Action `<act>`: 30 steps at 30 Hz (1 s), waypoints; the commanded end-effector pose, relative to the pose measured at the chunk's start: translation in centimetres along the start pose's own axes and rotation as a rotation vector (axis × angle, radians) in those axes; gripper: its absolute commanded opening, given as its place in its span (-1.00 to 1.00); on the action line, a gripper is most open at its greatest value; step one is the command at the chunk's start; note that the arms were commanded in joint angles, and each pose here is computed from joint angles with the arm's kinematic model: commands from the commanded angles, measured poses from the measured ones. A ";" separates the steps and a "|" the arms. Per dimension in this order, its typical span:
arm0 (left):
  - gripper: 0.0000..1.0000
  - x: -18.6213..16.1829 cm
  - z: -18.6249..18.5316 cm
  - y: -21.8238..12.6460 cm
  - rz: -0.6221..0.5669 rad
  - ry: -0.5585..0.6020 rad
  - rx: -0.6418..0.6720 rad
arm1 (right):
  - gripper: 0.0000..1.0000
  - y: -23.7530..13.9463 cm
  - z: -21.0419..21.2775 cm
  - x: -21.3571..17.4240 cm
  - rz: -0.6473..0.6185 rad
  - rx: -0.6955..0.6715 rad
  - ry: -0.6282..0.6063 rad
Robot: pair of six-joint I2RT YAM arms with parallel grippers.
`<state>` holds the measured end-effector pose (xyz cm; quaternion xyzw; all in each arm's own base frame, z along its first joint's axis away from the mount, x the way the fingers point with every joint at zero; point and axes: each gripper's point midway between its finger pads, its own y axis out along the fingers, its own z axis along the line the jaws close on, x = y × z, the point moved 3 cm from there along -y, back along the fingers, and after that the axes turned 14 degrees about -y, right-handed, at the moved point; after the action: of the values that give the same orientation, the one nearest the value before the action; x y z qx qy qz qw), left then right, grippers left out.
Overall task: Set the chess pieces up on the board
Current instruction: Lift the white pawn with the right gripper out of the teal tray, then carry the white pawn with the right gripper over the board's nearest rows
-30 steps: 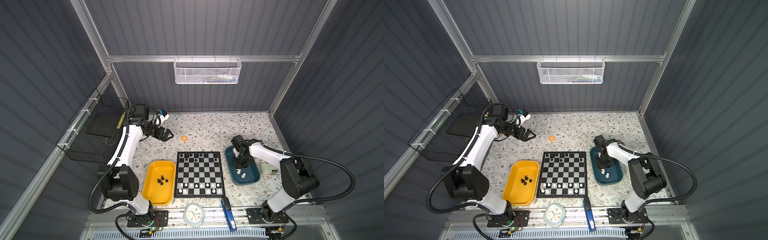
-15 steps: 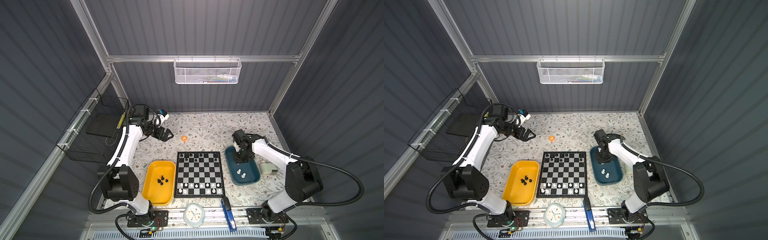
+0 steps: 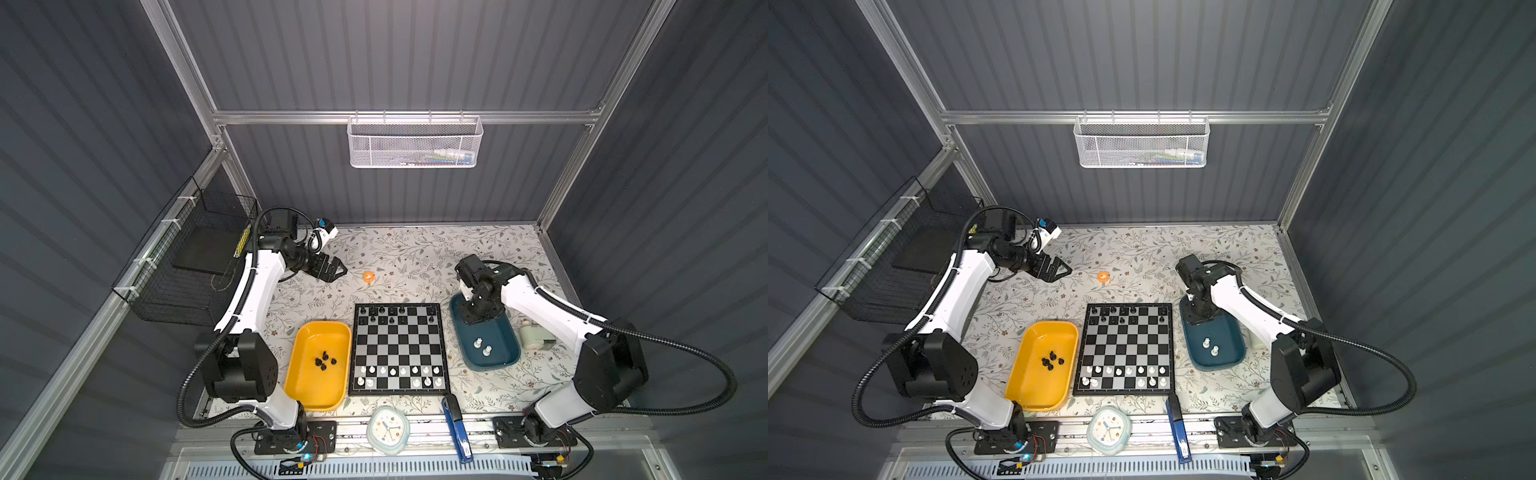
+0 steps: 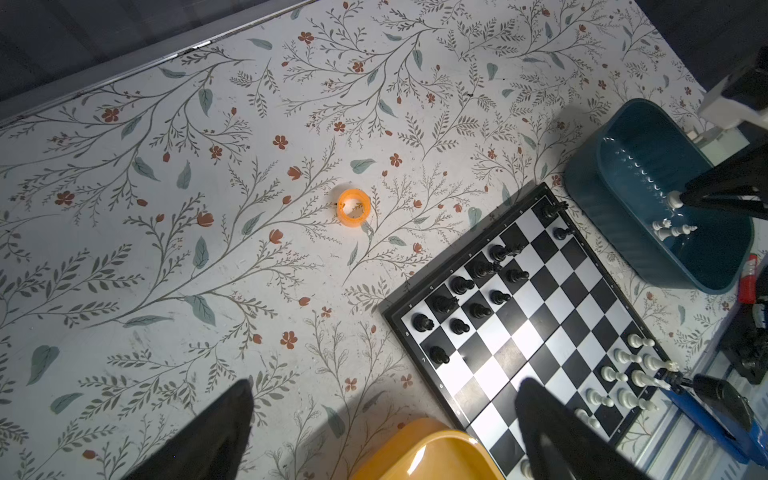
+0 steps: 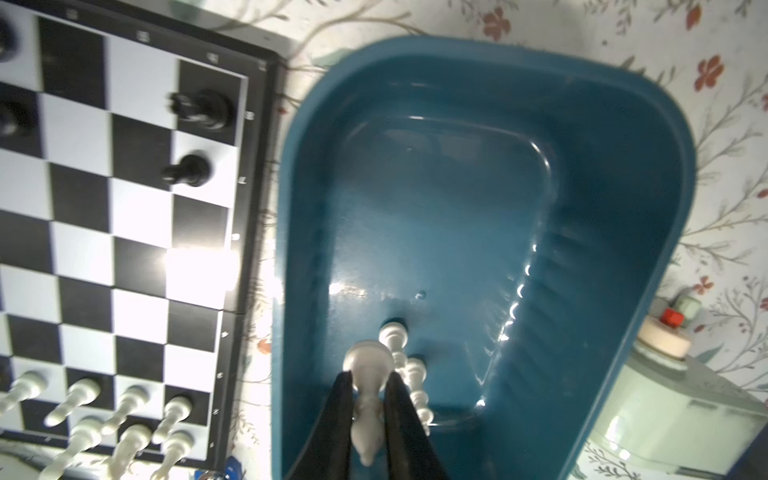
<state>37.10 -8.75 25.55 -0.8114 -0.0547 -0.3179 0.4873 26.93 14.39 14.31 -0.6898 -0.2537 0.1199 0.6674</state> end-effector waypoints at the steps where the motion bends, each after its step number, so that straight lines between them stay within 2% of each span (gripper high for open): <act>1: 0.99 -0.1 -0.3 -0.7 -0.020 -0.002 0.000 | -0.64 -1.5 1.0 0.1 0.002 -0.010 -0.023; 14: 0.99 0.4 -0.2 -0.4 -0.036 -0.025 -0.009 | -0.63 -3.1 8.8 2.1 -0.030 0.059 -0.169; 30: 0.99 0.6 -0.4 -1.2 -0.066 -0.020 0.009 | -0.63 -2.9 18.8 1.9 -0.039 0.138 -0.318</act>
<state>37.46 -8.78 25.75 -0.8108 -0.0740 -0.3213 0.4837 19.29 30.29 15.78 -0.6154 -0.3617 0.2314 0.6610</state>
